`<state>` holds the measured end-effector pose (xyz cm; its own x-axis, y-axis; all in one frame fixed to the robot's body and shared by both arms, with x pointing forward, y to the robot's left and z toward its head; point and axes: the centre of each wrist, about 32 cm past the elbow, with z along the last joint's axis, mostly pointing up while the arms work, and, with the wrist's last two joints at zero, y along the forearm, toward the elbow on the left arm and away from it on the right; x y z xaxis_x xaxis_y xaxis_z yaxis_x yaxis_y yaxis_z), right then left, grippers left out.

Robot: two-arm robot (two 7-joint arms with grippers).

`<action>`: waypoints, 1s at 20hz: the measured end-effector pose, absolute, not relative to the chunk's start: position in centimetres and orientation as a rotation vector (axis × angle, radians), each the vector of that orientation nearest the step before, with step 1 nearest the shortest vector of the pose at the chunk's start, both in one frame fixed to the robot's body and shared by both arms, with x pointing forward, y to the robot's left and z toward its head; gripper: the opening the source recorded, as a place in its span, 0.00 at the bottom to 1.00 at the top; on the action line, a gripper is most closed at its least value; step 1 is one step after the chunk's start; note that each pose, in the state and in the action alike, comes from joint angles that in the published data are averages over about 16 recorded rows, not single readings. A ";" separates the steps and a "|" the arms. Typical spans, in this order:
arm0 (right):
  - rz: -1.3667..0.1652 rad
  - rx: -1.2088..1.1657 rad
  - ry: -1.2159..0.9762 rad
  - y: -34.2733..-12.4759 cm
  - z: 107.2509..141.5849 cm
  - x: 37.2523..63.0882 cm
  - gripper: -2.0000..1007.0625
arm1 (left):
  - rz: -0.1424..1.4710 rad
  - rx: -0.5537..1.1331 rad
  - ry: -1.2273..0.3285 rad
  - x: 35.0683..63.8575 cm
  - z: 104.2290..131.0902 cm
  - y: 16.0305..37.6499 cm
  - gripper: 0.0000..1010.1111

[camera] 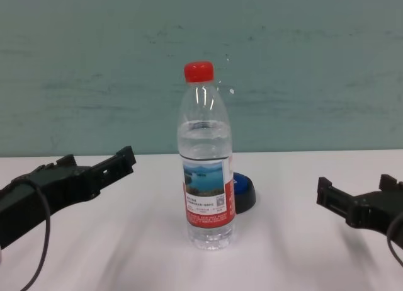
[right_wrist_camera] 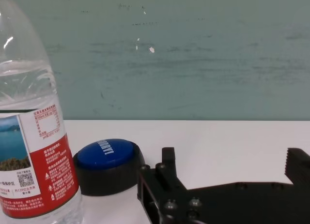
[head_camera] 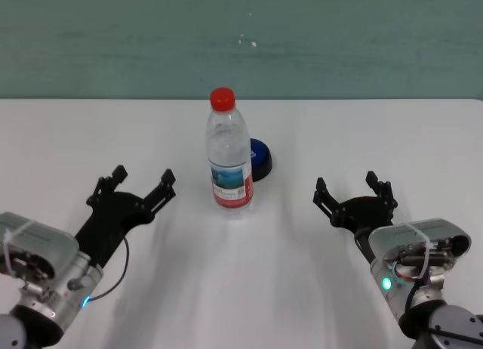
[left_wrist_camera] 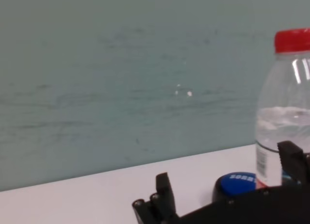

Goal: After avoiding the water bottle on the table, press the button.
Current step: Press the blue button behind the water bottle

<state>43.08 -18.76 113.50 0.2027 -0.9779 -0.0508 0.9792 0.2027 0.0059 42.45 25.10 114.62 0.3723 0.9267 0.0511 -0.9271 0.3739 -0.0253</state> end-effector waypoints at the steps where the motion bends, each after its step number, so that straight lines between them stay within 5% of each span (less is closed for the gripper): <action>1: -1.366 0.040 0.039 -18.8 113.5 43.1 1.00 | 1.180 0.008 -0.060 42.3 114.7 25.1 1.00; 20: -1.366 0.040 0.039 -18.8 113.5 43.1 1.00 | 1.051 0.002 -0.065 41.2 116.1 24.6 1.00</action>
